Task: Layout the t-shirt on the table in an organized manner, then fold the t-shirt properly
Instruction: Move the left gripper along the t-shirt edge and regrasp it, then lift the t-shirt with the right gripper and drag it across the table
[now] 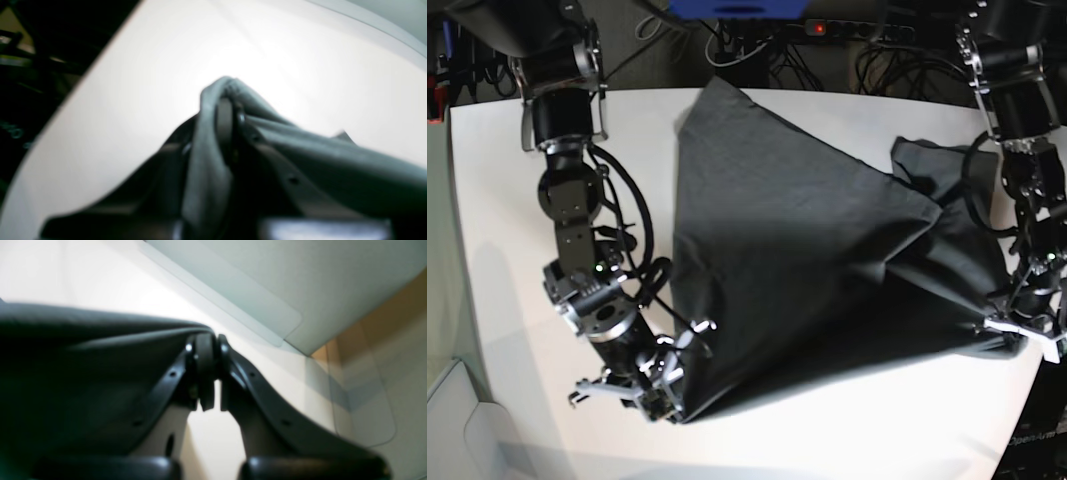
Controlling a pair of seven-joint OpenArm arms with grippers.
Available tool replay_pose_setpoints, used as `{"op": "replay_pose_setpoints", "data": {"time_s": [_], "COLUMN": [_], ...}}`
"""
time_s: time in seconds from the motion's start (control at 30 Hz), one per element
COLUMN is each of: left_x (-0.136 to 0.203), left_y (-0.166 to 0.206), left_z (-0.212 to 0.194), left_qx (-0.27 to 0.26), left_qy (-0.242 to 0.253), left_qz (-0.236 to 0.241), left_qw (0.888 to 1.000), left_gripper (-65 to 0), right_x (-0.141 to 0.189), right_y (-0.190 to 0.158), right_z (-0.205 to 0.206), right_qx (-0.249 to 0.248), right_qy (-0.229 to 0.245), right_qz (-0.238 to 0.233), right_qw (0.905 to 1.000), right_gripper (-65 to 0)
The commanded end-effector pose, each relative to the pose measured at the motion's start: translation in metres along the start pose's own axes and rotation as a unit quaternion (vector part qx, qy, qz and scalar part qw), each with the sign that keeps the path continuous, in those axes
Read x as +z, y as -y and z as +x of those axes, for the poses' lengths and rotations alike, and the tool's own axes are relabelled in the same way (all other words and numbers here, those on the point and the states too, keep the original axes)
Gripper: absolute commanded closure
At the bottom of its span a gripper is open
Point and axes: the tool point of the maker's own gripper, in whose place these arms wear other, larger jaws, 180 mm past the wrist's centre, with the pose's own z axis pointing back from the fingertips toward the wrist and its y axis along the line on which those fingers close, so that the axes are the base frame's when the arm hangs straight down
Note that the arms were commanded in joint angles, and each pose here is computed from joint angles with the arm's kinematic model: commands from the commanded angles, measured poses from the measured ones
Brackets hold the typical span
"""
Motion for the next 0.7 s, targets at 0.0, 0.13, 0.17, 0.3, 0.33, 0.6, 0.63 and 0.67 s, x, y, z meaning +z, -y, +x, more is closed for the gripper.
{"op": "replay_pose_setpoints", "data": {"time_s": [0.0, 0.13, 0.17, 0.3, 0.33, 0.6, 0.63, 0.67], "left_x": [0.003, 0.007, 0.008, 0.009, 0.009, 0.014, 0.014, 0.015], "left_y": [-0.005, -0.033, -0.036, -0.040, -0.041, -0.056, -0.057, -0.061], "left_z": [0.033, 0.047, 0.050, 0.053, 0.053, 0.065, 0.066, 0.069], "left_qx": [-0.007, 0.005, 0.010, 0.013, 0.012, -0.008, -0.009, -0.013], "left_qy": [0.044, 0.059, 0.063, 0.066, 0.066, 0.073, 0.073, 0.075], "left_qz": [0.005, 0.032, 0.035, 0.040, 0.040, 0.054, 0.054, 0.058], "left_qw": [0.999, 0.998, 0.997, 0.997, 0.997, 0.996, 0.996, 0.995], "left_gripper": [-0.2, -0.2, -0.2, -0.2, -0.2, -0.2, -0.2, -0.2], "right_x": [0.002, 0.009, 0.010, 0.013, 0.013, 0.045, 0.053, 0.062], "right_y": [0.011, -0.009, -0.017, -0.067, -0.079, -0.217, -0.233, -0.249], "right_z": [0.026, 0.028, 0.027, 0.016, 0.014, -0.018, -0.020, -0.022], "right_qx": [0.007, 0.003, 0.002, -0.014, -0.018, -0.030, -0.029, -0.027], "right_qy": [0.038, 0.037, 0.035, 0.018, 0.015, -0.032, -0.034, -0.037], "right_qz": [-0.016, 0.001, 0.009, 0.060, 0.072, 0.223, 0.241, 0.261], "right_qw": [0.9991, 0.9993, 0.9994, 0.9979, 0.9971, 0.9738, 0.9695, 0.9642], "right_gripper": [0.0, 0.0, 0.0, 0.0, 0.0, 0.0, 0.0, 0.0]}}
